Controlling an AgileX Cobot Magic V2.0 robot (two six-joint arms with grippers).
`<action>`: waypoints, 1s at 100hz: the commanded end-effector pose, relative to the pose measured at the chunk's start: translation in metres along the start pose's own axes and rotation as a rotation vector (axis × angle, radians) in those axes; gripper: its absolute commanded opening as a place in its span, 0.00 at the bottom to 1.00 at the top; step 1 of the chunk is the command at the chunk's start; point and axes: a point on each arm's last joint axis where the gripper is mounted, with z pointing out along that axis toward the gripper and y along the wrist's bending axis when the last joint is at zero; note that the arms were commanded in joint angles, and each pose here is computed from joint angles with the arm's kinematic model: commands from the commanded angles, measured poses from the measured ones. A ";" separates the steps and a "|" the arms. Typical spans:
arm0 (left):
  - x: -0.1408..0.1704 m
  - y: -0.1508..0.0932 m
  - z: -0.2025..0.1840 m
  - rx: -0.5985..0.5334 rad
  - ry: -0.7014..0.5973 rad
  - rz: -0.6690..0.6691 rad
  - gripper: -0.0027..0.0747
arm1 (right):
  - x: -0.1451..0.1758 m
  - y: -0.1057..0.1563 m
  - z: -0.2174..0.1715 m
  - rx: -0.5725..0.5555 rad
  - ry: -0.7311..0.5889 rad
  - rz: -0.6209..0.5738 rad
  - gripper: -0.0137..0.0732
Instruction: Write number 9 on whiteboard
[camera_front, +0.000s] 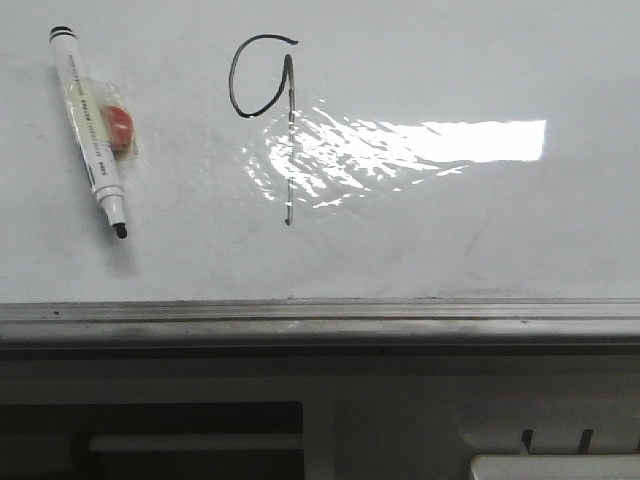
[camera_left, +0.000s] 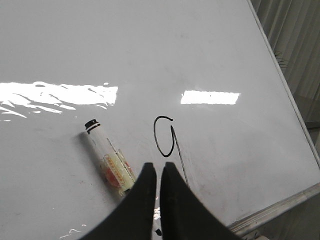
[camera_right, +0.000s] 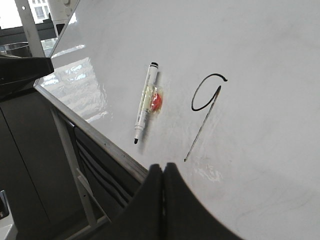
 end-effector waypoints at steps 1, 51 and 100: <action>-0.011 -0.006 0.001 0.056 -0.061 0.006 0.01 | -0.016 0.000 -0.001 0.002 -0.102 -0.020 0.07; 0.036 0.024 -0.010 -0.277 0.197 -0.193 0.01 | -0.016 0.000 -0.001 0.002 -0.102 -0.020 0.07; 0.057 0.039 -0.024 -0.450 -0.063 -0.103 0.01 | -0.016 0.000 -0.001 0.002 -0.102 -0.020 0.07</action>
